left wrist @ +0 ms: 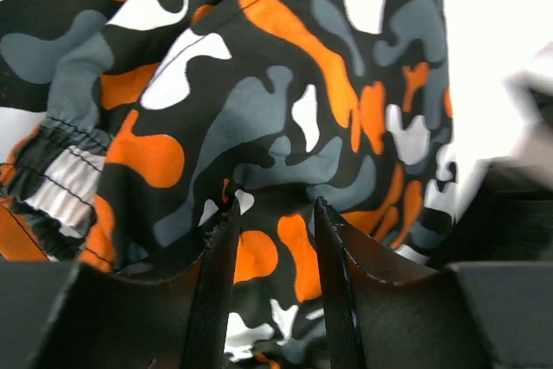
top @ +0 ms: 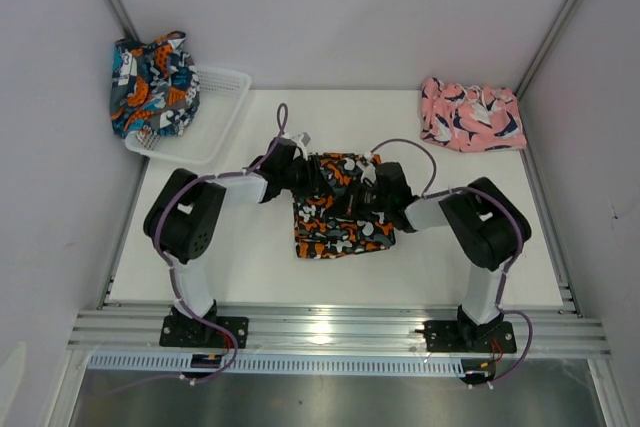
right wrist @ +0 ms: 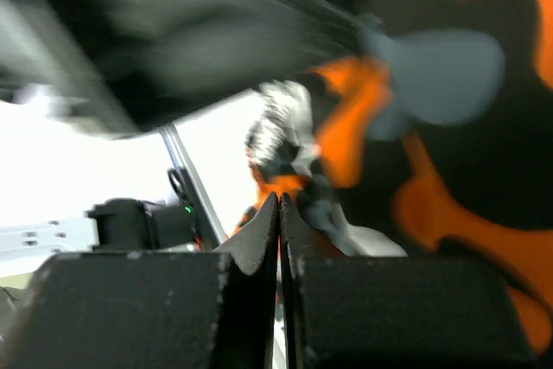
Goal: Fold and stack the shorts
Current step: Fold the shorts
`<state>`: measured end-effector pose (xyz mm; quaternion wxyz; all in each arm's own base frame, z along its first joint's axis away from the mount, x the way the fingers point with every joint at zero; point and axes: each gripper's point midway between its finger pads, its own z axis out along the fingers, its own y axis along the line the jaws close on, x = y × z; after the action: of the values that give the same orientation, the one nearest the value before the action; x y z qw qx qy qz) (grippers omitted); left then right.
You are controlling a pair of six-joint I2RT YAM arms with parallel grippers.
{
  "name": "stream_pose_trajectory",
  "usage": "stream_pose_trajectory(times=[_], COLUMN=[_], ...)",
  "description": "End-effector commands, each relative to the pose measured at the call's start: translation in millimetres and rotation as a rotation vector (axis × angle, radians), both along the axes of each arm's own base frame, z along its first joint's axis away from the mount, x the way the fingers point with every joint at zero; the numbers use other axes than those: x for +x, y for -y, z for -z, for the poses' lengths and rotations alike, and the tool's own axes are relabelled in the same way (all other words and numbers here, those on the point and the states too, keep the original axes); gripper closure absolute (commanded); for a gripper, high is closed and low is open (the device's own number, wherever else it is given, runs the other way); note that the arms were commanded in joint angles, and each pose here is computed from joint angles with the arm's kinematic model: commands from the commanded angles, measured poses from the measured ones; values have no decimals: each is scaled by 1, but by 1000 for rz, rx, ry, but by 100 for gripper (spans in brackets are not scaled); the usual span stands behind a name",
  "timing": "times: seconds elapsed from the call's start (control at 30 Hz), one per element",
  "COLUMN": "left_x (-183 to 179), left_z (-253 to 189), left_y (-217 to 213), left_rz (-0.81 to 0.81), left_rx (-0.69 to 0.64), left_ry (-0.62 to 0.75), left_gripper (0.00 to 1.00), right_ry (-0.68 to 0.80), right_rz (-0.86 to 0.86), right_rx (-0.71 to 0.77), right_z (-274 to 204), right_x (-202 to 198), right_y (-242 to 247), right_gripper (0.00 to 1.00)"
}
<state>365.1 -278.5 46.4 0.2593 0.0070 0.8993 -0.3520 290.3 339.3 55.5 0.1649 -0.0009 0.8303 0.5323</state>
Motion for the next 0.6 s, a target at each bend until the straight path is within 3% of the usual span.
stream_pose_trajectory(times=[0.0, 0.23, 0.47, 0.57], left_x=[14, 12, -4, -11], left_z=[1, -1, -38, -50], left_y=[1, -2, -1, -5], left_rz=[-9, -5, 6, 9], left_rx=[18, 17, -58, -51], left_ry=[41, 70, 131, 143], left_gripper=[57, 54, 48, 47], right_ry=[136, 172, 111, 53], right_rz=[18, 107, 89, 139], right_rx=[22, 32, 77, 21], right_z=[-57, -76, -49, -12], right_x=[29, 84, 120, 130], right_y=[5, 33, 27, 34], right_gripper=[100, 100, 100, 100])
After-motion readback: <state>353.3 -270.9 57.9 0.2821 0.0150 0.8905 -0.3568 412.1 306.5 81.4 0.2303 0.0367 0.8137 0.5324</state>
